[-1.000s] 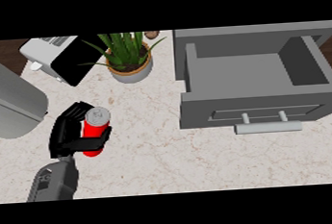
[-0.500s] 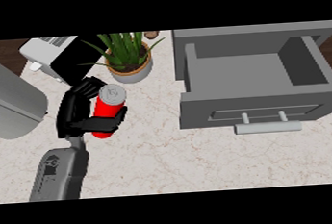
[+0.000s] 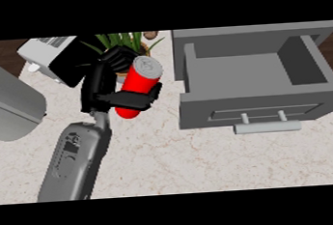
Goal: Pick up the can, place it into the drawer and close the drawer
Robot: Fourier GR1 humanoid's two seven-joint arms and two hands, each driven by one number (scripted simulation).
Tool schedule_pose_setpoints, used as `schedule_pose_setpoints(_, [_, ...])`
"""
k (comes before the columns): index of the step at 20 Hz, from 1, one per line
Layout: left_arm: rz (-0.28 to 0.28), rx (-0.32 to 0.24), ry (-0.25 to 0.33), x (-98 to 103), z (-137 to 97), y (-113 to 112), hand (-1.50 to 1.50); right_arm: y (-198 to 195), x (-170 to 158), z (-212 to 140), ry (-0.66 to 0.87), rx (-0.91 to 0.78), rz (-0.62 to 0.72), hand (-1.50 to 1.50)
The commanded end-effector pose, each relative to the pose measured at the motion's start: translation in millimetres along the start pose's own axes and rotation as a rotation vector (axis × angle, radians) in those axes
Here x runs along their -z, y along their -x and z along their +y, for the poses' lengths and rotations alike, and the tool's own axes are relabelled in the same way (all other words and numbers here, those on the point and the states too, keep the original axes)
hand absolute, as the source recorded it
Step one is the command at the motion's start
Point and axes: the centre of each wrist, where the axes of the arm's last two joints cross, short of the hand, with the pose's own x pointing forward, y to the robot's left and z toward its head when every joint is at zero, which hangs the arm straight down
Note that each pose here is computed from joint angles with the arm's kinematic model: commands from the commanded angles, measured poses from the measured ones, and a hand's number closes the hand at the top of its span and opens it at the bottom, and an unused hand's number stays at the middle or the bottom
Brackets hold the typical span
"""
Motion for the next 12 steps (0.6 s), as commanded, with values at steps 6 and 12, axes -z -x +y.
schedule_pose_setpoints(6, [-0.073, 0.05, 0.061, 47.2, -66.3, -68.0, 1.5, -2.6, 16.7, 5.8, 0.001, -0.012, 0.014, -1.5])
schedule_pose_setpoints(12, [-0.052, 0.057, 0.05, 73.2, -88.8, -91.8, 1.5, 0.7, -3.2, 16.6, -0.024, 0.007, 0.006, -1.5])
